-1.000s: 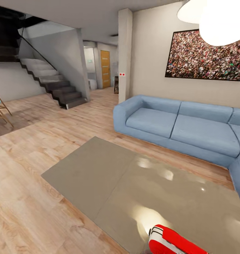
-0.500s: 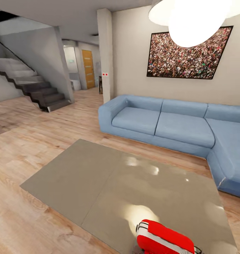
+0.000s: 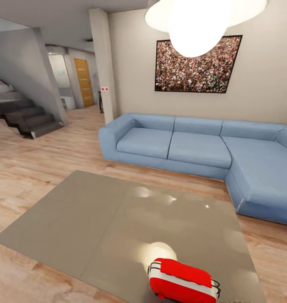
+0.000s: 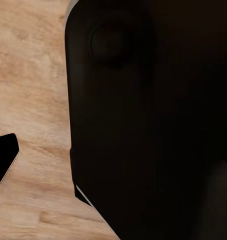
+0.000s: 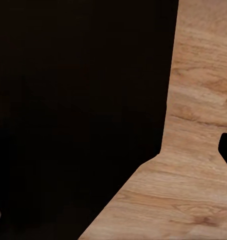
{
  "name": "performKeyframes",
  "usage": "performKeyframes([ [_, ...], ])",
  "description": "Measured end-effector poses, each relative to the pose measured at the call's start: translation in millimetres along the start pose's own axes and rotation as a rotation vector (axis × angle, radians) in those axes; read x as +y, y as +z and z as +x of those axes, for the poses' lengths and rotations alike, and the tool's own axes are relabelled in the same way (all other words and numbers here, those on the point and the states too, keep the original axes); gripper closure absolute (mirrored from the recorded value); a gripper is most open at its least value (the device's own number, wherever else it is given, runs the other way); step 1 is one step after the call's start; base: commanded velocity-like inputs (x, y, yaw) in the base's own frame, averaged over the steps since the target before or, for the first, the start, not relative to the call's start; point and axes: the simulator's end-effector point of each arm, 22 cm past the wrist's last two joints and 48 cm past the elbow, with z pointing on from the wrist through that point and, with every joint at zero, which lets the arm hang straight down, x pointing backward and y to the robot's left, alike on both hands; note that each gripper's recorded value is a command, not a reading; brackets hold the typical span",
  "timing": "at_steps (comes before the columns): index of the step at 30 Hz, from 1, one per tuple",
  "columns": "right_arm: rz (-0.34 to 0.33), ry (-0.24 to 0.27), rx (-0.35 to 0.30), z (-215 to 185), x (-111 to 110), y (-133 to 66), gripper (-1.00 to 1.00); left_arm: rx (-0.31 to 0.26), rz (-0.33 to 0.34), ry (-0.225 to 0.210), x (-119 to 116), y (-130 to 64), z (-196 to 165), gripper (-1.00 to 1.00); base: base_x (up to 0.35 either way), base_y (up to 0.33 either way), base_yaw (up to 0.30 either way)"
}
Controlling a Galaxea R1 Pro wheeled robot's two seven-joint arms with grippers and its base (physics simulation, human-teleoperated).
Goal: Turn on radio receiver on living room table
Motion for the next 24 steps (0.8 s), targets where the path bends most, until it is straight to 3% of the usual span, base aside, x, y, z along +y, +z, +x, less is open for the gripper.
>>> performKeyframes([
  [24, 0.000, 0.001, 0.000, 0.0, 0.0, 0.0, -1.00, 0.002, 0.000, 0.001, -0.2, 0.0, 0.3, -1.00, 0.000, 0.000, -0.284],
])
